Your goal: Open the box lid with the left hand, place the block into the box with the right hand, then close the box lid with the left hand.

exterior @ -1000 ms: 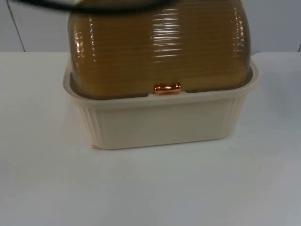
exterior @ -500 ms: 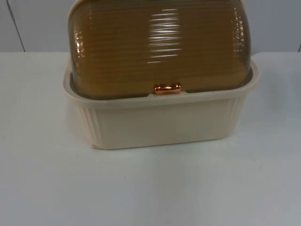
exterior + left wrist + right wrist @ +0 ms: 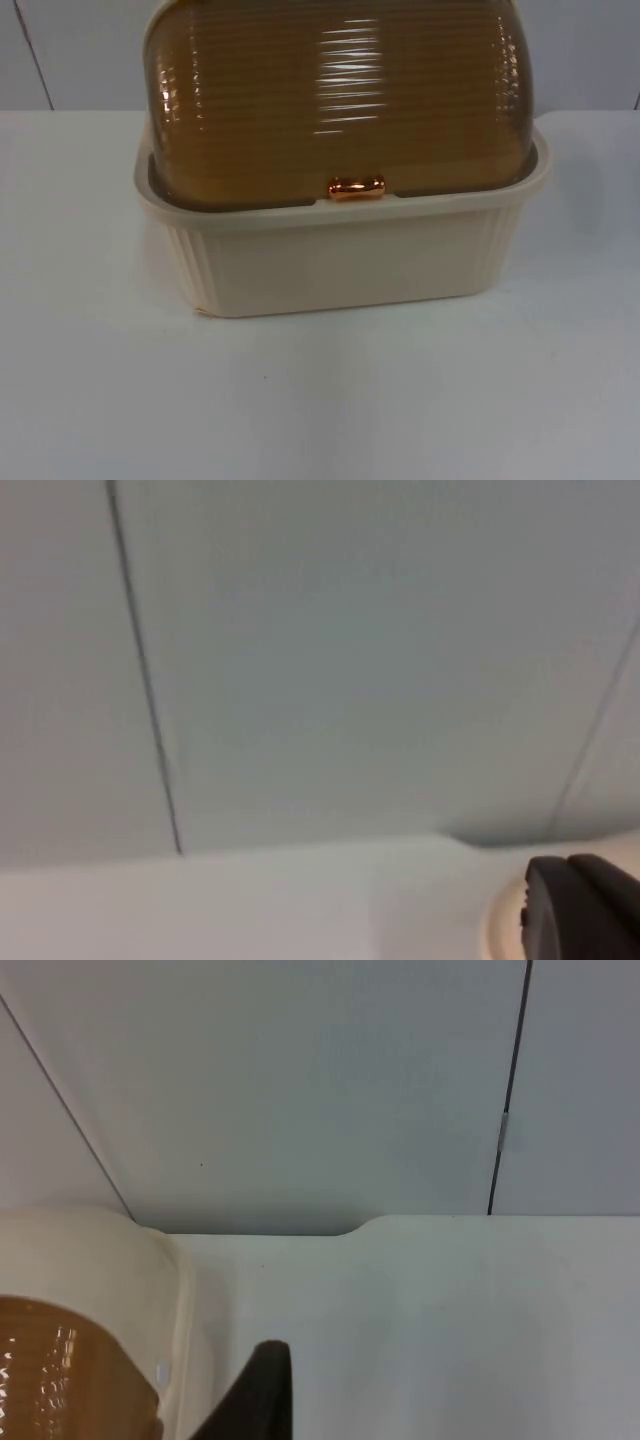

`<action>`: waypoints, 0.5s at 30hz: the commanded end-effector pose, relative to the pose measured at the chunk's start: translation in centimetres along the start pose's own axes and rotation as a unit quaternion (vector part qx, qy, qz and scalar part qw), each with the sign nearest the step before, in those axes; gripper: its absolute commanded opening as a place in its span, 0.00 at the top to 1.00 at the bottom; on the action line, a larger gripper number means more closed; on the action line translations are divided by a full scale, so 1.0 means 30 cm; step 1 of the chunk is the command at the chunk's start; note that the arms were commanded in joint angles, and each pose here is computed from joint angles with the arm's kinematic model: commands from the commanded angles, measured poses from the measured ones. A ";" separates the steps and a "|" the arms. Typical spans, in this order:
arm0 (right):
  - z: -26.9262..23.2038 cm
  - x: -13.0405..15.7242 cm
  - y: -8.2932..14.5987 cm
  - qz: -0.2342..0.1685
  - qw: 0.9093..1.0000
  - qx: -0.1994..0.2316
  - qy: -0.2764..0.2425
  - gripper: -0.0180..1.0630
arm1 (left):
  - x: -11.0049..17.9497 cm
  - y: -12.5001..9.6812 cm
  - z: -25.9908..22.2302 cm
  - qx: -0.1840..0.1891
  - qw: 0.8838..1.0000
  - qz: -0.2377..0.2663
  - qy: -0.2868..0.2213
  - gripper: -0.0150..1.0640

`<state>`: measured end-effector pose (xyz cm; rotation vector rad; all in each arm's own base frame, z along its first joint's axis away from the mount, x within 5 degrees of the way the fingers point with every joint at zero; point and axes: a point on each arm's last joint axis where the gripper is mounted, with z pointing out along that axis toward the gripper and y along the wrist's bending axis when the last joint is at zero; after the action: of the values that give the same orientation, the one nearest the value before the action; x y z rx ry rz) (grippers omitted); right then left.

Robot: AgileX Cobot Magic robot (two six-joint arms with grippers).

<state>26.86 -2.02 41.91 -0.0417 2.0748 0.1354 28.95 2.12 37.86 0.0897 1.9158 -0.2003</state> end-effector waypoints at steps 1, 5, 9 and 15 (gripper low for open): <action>-0.012 -0.002 0.002 0.000 1.000 -0.002 -0.004 0.01 | 0.030 0.008 0.032 0.008 1.000 -0.011 0.028 0.99; -0.012 -0.001 0.003 0.001 1.000 -0.003 -0.002 0.01 | 0.039 0.014 0.049 0.006 0.999 -0.014 0.032 0.96; -0.012 0.000 0.004 0.001 1.000 -0.004 -0.001 0.01 | 0.035 0.016 0.050 0.000 1.000 -0.014 0.026 0.73; -0.012 0.000 0.004 0.001 1.000 -0.004 0.000 0.01 | 0.035 0.016 0.050 -0.001 0.999 -0.025 0.026 0.01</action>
<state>26.83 -1.97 41.88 -0.0411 2.0792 0.1437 30.06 2.32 36.42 0.0623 1.9699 -0.2259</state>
